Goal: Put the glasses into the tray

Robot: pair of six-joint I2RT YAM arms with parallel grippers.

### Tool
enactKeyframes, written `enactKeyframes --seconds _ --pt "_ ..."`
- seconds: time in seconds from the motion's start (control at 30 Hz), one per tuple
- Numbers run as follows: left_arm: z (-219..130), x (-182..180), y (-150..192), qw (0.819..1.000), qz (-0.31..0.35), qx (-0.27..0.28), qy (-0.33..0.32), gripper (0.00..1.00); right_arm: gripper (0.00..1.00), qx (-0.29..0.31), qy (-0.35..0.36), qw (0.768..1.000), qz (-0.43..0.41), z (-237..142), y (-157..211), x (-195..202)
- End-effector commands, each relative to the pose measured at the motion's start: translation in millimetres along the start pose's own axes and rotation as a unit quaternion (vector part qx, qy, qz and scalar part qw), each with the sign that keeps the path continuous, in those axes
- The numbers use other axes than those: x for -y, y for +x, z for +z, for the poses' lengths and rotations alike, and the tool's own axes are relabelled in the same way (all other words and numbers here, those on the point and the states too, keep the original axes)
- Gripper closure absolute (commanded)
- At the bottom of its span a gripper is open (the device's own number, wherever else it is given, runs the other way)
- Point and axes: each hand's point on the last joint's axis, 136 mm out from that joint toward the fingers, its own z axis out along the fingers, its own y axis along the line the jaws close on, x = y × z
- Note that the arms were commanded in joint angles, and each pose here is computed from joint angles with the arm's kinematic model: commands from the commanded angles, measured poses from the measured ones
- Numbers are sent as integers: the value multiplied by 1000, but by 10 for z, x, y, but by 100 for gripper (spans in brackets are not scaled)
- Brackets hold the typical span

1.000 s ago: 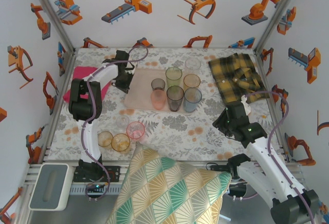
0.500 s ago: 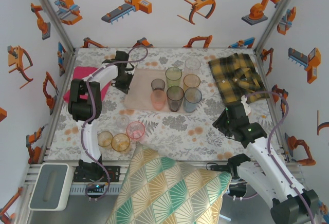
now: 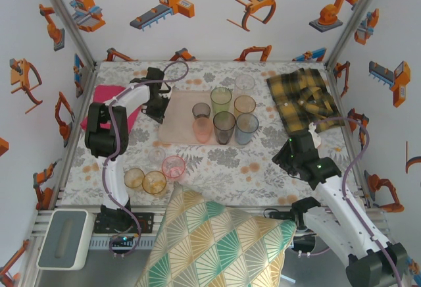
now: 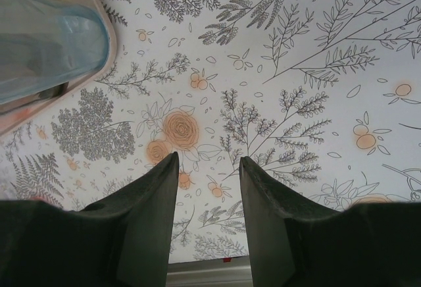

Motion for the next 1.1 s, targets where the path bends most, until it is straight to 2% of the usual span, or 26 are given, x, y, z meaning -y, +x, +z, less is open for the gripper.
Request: enactKeyframes --seconds 0.0,0.3,0.6,0.77,0.9,1.07 --pt "21 114 553 995 8 -100 24 98 58 4 -1 1000 6 19 -9 14" --pt "-1 96 511 995 9 -95 18 94 58 5 -5 1000 5 4 -20 -8" --pt "-90 45 353 997 9 -76 11 80 58 6 -9 1000 6 -17 -50 -46" --pt "-188 31 242 998 9 -59 12 57 58 5 -8 1000 6 -17 -53 -52" --pt "-264 7 150 999 8 -47 11 51 58 5 -6 1000 7 -11 -57 -54" --pt "-398 -23 46 999 2 -32 13 50 58 6 -8 1000 6 -24 -81 -75"
